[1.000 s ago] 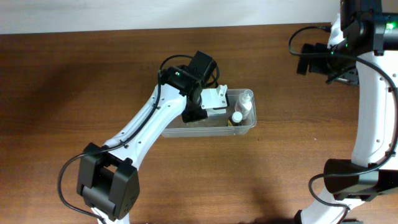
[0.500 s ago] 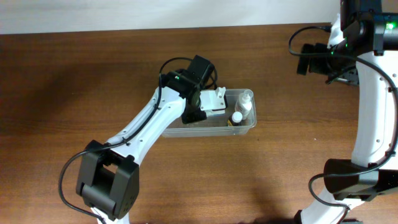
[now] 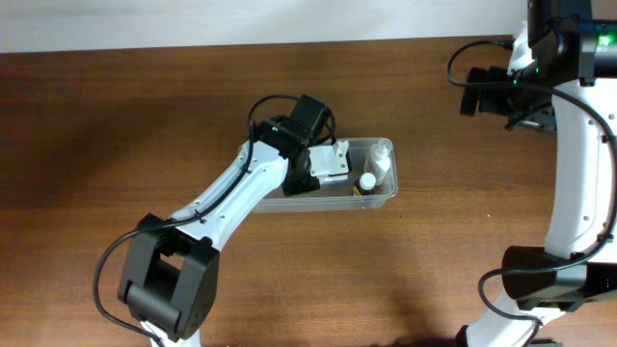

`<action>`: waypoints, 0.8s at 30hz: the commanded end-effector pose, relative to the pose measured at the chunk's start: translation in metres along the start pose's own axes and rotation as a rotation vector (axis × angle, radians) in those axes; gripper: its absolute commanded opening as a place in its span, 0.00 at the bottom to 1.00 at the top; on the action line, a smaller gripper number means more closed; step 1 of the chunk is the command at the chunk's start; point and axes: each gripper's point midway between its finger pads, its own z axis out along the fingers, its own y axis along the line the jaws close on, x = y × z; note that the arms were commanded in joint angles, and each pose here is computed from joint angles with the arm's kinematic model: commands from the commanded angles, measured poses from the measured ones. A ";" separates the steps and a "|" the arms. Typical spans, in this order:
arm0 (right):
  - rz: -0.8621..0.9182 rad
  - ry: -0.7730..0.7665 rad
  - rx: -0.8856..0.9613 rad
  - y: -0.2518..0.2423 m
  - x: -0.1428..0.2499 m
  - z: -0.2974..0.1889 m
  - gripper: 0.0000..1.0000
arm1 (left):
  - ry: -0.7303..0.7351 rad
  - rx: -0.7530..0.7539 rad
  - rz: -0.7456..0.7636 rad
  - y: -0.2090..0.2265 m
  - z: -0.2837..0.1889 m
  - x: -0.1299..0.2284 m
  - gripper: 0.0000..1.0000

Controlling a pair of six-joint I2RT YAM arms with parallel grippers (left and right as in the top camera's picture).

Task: Pack container
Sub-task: 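Lower Panadol box flat into container and open left gripper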

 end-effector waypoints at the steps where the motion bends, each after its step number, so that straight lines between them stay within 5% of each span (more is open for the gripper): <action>1: 0.009 -0.002 -0.004 0.000 -0.001 -0.001 0.98 | -0.002 -0.003 0.011 0.001 0.006 0.003 0.52; 13: 0.009 -0.002 -0.004 0.000 -0.001 -0.001 0.98 | 0.035 0.041 0.012 -0.007 0.032 0.008 0.52; 24: 0.009 -0.002 -0.004 0.000 -0.001 -0.001 0.98 | 0.037 0.036 0.012 -0.006 0.033 0.009 0.65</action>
